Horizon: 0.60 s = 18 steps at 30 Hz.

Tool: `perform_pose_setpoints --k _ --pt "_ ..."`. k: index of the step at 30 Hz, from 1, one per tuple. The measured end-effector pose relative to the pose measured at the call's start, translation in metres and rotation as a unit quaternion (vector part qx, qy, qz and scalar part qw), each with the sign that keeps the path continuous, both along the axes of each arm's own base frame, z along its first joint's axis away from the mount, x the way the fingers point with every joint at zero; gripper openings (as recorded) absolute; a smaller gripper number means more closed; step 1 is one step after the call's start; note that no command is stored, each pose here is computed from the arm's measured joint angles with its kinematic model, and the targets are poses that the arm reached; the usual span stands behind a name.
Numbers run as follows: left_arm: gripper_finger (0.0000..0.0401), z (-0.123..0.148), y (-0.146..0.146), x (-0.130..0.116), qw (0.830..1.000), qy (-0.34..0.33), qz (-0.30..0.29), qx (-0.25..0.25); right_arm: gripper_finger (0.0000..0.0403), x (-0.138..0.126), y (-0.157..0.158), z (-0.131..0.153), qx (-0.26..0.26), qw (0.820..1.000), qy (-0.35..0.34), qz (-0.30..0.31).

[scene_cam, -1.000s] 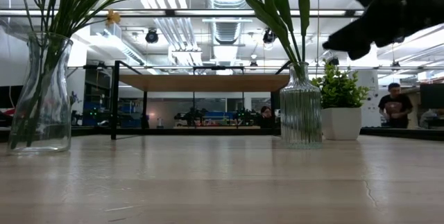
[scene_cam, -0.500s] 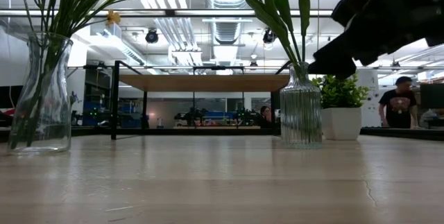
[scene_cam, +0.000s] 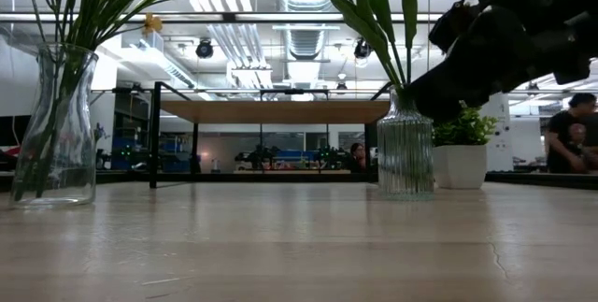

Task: Pick and place flowers into a vace then onto a shelf
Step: Put the top transparent vase with flowers on the shelf

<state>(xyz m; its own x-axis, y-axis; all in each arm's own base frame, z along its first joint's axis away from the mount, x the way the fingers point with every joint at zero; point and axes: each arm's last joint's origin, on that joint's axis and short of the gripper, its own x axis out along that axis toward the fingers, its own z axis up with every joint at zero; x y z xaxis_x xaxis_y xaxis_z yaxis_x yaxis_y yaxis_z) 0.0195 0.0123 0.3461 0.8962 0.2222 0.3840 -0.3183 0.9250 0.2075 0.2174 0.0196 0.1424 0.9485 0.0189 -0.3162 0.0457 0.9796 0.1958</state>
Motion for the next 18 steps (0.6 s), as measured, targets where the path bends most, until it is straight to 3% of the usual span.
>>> perform_pose_setpoints --k 9,18 --pt "0.0128 0.000 0.000 0.000 1.000 0.000 0.000 0.000 0.0210 0.012 0.001 -0.005 -0.002 1.000 -0.005 0.000" --pt "0.0128 0.000 0.000 0.000 1.000 0.001 0.000 0.000 0.0119 0.013 0.001 -0.004 -0.004 1.000 -0.008 -0.002"
